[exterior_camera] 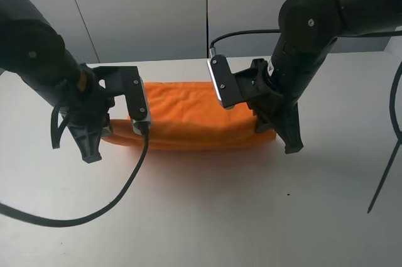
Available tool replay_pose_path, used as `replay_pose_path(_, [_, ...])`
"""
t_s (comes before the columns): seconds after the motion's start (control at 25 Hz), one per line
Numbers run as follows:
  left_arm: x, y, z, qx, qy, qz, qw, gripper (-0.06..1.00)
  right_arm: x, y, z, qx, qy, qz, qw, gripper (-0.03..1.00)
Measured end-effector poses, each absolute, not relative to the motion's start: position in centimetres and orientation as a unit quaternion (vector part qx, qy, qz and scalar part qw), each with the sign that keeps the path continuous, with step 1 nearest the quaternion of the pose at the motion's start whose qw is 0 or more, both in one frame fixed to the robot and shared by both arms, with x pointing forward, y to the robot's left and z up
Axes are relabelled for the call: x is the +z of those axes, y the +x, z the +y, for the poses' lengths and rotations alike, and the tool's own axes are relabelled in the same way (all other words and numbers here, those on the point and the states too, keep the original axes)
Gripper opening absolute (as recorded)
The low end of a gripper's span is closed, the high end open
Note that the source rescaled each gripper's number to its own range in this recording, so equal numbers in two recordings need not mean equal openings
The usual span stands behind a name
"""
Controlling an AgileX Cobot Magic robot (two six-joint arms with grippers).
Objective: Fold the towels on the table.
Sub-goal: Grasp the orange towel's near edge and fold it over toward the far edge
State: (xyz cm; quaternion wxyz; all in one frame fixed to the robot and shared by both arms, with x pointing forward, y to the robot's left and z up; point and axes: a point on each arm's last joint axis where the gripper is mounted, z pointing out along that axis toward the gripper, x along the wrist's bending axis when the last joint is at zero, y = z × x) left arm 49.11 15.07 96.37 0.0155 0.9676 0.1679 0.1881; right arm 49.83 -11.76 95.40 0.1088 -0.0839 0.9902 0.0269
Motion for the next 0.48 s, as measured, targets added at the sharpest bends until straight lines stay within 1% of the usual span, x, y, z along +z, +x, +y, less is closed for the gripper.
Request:
replay_pose_path(0.2, [96.7, 50.6, 16.2, 0.224, 0.952, 0.207, 0.036, 0.00, 96.6, 52.0, -12.1, 0.053, -0.061, 0.983, 0.163, 0.00])
replay_pose_path(0.32, [96.9, 51.3, 16.7, 0.237, 0.943, 0.226, 0.059, 0.00, 96.8, 52.7, -12.3, 0.058, -0.058, 0.980, 0.180, 0.00])
replay_pose_path(0.48, [96.5, 51.9, 16.9, 0.250, 0.938, 0.234, 0.051, 0.00, 96.0, 53.6, -12.1, 0.057, -0.062, 0.977, 0.193, 0.00])
